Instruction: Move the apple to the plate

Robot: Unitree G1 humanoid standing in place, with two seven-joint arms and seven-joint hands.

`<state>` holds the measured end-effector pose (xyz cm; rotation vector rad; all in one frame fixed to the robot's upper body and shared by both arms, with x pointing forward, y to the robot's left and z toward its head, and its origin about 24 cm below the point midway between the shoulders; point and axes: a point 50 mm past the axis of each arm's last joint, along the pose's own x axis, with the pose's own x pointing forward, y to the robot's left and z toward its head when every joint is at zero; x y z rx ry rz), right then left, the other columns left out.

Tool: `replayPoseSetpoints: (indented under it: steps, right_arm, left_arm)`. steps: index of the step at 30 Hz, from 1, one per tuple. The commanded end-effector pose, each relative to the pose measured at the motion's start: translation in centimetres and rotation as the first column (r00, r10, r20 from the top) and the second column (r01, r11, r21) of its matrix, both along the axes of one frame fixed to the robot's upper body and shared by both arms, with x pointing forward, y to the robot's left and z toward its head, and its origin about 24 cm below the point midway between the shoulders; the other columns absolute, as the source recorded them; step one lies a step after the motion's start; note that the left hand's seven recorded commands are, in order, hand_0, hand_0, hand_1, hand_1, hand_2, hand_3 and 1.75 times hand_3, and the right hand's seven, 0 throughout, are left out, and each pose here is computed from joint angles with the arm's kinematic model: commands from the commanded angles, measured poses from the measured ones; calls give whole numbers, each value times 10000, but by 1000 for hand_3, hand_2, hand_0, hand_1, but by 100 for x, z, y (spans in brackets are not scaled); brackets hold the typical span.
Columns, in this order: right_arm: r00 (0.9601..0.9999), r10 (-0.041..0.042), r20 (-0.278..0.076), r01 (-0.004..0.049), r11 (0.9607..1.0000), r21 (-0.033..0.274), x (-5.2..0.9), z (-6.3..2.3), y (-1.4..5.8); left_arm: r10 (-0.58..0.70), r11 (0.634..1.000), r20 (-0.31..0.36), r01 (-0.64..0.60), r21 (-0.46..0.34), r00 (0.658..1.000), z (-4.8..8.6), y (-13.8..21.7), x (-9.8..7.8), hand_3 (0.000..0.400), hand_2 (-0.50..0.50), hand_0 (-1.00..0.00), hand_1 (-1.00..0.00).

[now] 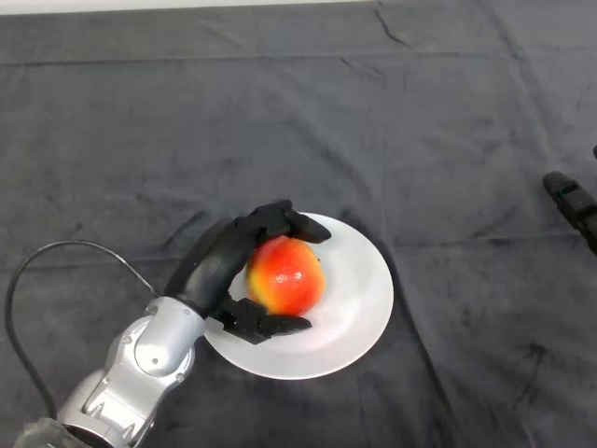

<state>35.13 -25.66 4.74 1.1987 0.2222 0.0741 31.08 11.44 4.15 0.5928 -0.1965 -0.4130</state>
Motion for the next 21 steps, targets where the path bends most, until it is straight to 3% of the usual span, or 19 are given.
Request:
replayPoseSetpoints:
  steps: [1, 10, 21]
  right_arm:
    - [9980, -146, 621, 144, 9999, 40, 88, 192, -30]
    - [9980, -146, 621, 143, 9999, 49, 88, 192, -31]
    - [9980, -146, 621, 144, 9999, 51, 88, 192, -31]
  left_arm:
    - [-105, 9980, 226, 90, 627, 9997, 40, 20, 67, 0, 0, 0, 0]
    - [128, 9979, 663, -170, 631, 9977, 188, 90, 129, 0, 0, 0, 0]
    - [1678, 9852, 1829, -1582, -662, 9687, 514, 653, 240, 0, 0, 0, 0]
